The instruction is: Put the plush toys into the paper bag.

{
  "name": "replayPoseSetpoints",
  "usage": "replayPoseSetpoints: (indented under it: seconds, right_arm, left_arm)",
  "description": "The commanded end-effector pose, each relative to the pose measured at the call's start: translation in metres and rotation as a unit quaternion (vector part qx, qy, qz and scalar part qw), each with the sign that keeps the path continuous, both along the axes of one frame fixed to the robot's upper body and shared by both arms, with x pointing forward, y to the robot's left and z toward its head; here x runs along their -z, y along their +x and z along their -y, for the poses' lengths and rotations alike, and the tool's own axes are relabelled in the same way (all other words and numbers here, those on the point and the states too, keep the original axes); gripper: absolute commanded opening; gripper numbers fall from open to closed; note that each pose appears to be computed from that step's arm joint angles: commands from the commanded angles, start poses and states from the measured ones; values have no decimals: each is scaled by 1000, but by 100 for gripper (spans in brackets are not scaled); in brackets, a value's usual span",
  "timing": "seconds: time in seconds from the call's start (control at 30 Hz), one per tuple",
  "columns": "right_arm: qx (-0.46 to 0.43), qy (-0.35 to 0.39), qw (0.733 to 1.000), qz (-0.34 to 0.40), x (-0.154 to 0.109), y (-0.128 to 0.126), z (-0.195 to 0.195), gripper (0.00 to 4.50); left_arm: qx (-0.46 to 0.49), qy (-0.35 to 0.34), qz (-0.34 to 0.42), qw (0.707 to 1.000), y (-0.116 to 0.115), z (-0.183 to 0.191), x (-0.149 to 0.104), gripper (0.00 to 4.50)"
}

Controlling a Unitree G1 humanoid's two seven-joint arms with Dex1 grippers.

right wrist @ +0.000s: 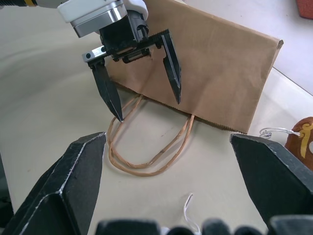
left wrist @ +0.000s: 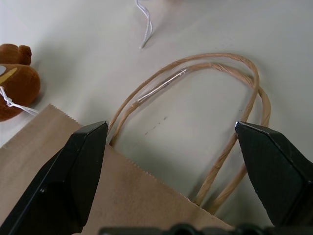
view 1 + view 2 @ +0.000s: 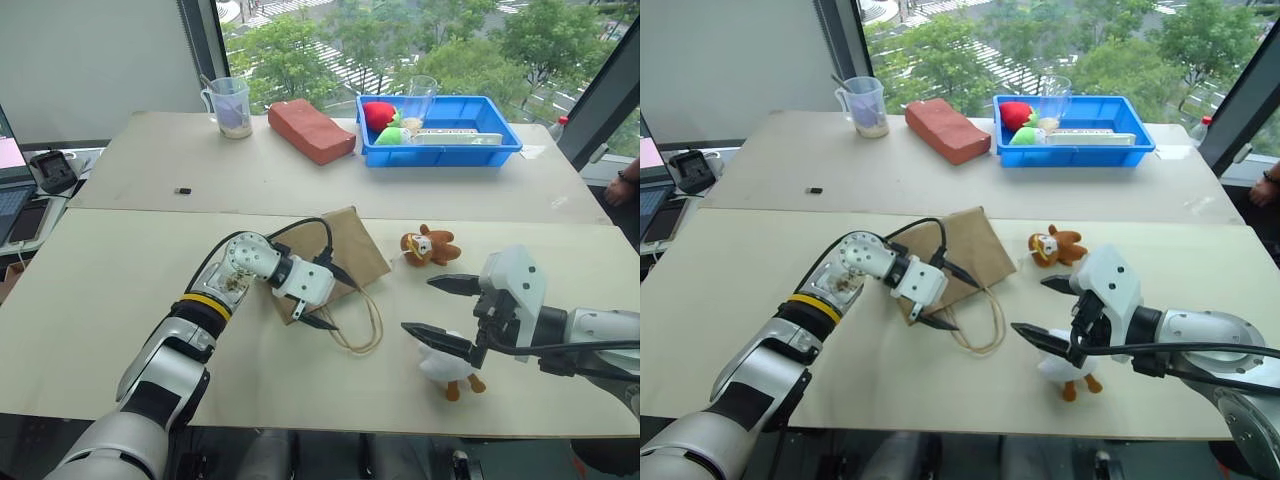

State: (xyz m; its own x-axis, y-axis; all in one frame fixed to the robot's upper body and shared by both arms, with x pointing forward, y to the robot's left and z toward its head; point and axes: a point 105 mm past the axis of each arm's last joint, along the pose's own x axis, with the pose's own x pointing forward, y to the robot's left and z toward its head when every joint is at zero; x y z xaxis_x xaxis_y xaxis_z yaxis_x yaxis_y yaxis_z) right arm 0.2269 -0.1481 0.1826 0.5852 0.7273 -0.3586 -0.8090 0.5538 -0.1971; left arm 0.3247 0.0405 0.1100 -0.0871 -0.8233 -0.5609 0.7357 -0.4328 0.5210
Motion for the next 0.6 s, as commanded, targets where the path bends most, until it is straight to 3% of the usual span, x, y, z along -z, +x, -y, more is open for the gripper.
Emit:
replayPoseSetpoints:
  seconds: [0.03,0.4,0.5,0.6]
  right_arm:
    - [-2,-4,1000,19,-9,-2,-1,450]
    - [1,-4,1000,20,-9,-2,-1,450]
    - [3,-5,1000,22,-10,-1,-1,450]
    - [6,-6,1000,23,-10,0,1,450]
  left_arm:
    - [20,1,27,999,1,3,-8,441]
    - [27,-8,24,999,-1,14,-3,441]
    - [32,-25,13,999,-3,16,-5,363]
    - [33,-25,3,999,-4,14,-5,238]
